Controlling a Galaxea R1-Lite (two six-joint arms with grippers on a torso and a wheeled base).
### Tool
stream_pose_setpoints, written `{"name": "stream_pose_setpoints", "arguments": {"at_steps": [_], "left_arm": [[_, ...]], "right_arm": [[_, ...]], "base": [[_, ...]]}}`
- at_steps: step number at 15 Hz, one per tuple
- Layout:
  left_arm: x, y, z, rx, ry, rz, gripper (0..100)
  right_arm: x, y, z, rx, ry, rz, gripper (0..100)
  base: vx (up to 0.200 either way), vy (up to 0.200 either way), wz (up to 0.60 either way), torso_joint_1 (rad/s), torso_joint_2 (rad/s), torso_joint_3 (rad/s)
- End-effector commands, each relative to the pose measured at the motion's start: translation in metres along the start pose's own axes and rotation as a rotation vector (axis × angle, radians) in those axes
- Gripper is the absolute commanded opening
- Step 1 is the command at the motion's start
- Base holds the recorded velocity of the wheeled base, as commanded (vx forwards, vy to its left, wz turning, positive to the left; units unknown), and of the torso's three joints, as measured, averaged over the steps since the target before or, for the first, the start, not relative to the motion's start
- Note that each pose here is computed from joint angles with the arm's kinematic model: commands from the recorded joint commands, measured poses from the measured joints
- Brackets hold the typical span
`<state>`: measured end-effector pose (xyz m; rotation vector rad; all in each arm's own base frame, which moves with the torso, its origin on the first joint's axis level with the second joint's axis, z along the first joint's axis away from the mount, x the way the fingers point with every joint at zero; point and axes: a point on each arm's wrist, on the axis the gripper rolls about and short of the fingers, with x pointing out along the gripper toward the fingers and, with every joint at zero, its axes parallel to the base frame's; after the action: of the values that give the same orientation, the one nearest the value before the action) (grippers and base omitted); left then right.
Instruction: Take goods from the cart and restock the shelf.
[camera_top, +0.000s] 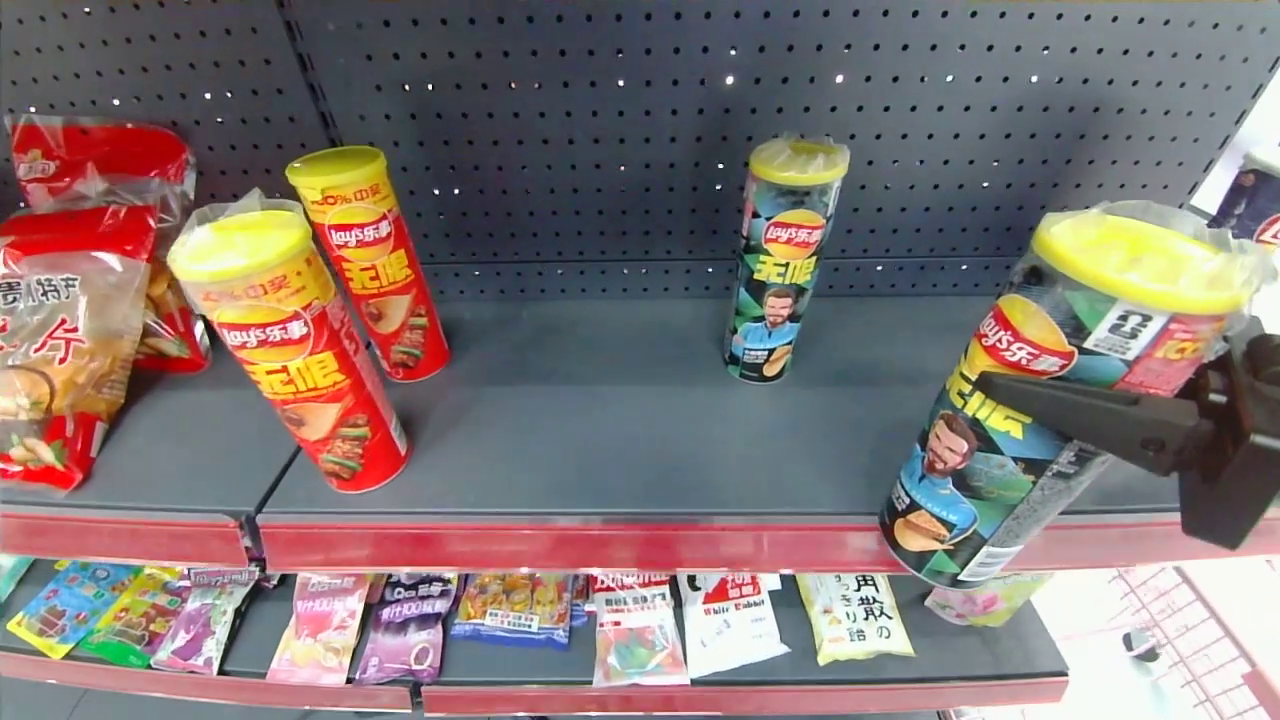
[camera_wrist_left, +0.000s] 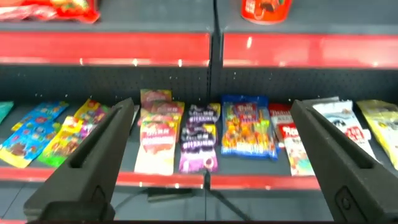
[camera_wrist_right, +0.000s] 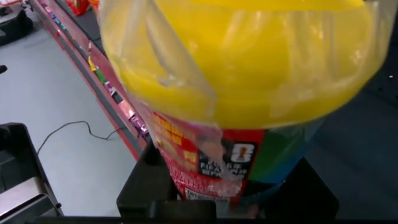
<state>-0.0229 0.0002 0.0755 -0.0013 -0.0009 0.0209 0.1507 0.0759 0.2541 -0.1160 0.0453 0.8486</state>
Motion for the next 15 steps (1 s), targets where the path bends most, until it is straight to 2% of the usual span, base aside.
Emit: {"name": "stream_pose_setpoints", "arguments": {"at_steps": [1,4,7,13,15], "left_arm": [[0.0,0.0,0.0,0.0,0.001,0.001,100],[0.0,0.0,0.0,0.0,0.001,0.002,100],[0.0,0.0,0.0,0.0,0.001,0.001,100],[0.0,0.0,0.0,0.0,0.001,-0.001,100],[0.0,0.0,0.0,0.0,0.001,-0.002,100]], "right_arm": [[0.0,0.0,0.0,-0.002,-0.001,0.001,0],[0.0,0.0,0.0,0.001,0.001,0.003,0],[0.002,0.0,-0.001,0.001,0.005,0.006,0],[0.0,0.0,0.003,-0.007,-0.012,0.004,0],[-0.009,0.004,0.009,-0.028,-0.044,0.002,0]], "base": [[0.0,0.0,0.0,0.0,0.0,0.0],[0.0,0.0,0.0,0.0,0.0,0.0],[0.0,-0.2,0.0,-0.009,0.0,0.007],[0.0,0.0,0.0,0.0,0.0,0.0],[0.0,0.0,0.0,0.0,0.0,0.0]]}}
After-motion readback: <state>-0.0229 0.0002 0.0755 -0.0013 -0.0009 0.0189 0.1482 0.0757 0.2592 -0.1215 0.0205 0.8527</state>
